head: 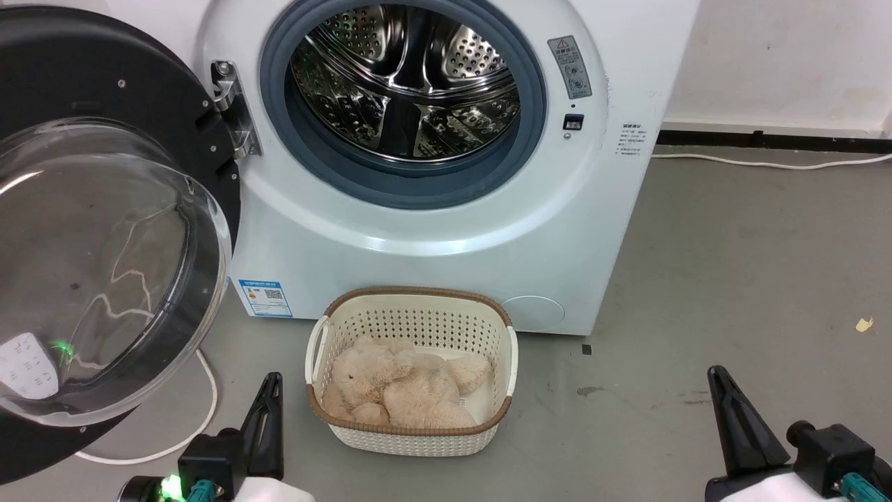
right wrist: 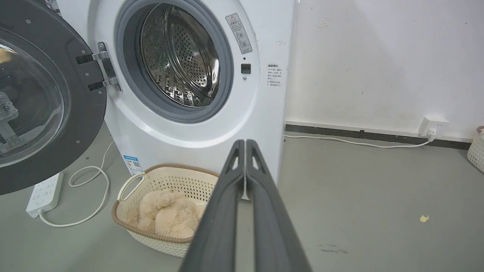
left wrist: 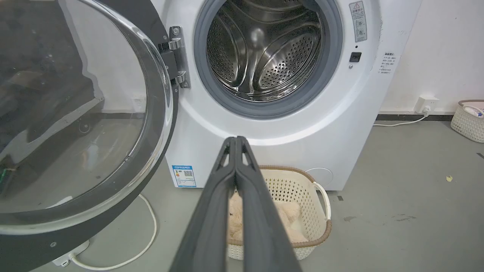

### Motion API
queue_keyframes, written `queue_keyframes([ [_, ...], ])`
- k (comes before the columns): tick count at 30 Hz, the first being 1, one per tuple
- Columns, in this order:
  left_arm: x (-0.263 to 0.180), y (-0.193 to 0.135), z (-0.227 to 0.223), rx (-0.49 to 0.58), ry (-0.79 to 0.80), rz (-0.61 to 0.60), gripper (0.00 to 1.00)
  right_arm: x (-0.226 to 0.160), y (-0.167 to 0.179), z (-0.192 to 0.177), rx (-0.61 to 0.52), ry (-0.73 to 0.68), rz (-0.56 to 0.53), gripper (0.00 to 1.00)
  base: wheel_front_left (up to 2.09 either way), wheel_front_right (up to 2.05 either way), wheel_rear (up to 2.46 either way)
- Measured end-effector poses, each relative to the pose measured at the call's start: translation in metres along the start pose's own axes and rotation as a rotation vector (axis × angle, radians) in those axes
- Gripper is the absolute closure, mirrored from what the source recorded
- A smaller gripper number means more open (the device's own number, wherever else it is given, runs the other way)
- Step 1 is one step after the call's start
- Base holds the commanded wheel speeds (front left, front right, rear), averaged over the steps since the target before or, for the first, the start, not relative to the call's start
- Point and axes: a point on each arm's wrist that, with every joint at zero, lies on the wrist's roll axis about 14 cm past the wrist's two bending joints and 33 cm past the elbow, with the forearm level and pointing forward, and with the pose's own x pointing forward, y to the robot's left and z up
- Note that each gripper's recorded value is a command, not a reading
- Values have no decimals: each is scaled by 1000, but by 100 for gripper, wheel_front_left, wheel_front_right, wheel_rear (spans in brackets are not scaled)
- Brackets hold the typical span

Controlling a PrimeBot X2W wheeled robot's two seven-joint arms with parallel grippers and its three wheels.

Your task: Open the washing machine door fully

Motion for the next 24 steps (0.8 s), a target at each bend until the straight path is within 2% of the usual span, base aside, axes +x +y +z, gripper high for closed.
queue_keyframes([
  [24,6,-1,3,12,15,-2,100,5,4,0,-22,29,14,100,0,0,0],
])
